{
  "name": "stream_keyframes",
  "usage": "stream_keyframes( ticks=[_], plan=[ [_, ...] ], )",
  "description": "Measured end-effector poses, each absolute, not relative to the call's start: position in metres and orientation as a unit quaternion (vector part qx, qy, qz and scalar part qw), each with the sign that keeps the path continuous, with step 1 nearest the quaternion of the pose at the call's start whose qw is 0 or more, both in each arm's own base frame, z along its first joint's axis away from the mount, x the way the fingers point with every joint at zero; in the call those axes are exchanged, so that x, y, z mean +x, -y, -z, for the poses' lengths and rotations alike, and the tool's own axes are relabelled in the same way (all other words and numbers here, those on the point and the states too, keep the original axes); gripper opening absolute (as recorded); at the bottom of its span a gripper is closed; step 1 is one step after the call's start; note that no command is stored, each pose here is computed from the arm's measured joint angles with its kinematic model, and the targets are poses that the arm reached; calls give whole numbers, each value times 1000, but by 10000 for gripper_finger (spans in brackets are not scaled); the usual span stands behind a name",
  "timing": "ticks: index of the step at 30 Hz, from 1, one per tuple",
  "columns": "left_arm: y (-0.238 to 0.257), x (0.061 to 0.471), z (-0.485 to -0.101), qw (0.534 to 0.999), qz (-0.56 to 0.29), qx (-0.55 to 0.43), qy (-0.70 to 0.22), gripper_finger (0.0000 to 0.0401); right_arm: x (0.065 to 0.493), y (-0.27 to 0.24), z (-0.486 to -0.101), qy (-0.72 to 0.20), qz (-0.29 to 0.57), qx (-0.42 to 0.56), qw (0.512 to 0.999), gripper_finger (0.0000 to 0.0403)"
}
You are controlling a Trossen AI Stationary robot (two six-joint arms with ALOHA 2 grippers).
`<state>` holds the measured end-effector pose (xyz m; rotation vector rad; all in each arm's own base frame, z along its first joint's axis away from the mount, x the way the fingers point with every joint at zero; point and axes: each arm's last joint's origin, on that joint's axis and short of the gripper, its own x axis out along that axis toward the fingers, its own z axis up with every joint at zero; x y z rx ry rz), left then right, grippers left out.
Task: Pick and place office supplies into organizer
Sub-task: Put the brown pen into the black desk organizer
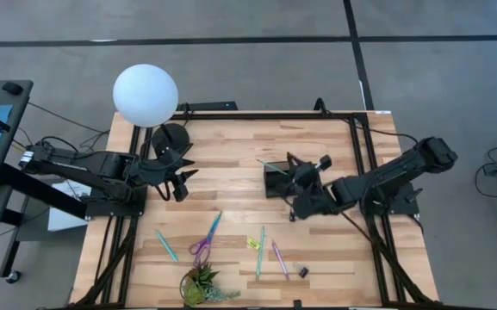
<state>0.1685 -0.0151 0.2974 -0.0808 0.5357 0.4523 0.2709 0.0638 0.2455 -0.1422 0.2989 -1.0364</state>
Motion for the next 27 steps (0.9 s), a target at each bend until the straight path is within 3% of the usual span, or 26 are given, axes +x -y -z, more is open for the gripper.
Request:
stream_keyframes(
  ticks=[3, 10, 21, 27],
  plan=[
    [15, 168, -297, 938, -221, -39, -262, 128, 278, -44, -247, -148, 517, -69, 841, 36],
    [15, 167, -296, 936, -222, -33, -272, 128, 300, -22, -233, -188, 481, -45, 855, 25],
    [15, 166, -294, 933, -220, -18, -285, 128, 323, -23, -179, -282, 419, -52, 861, 28],
    [15, 166, -294, 933, -220, -18, -286, 128, 324, -28, -173, -293, 402, -51, 866, 61]
  ],
)
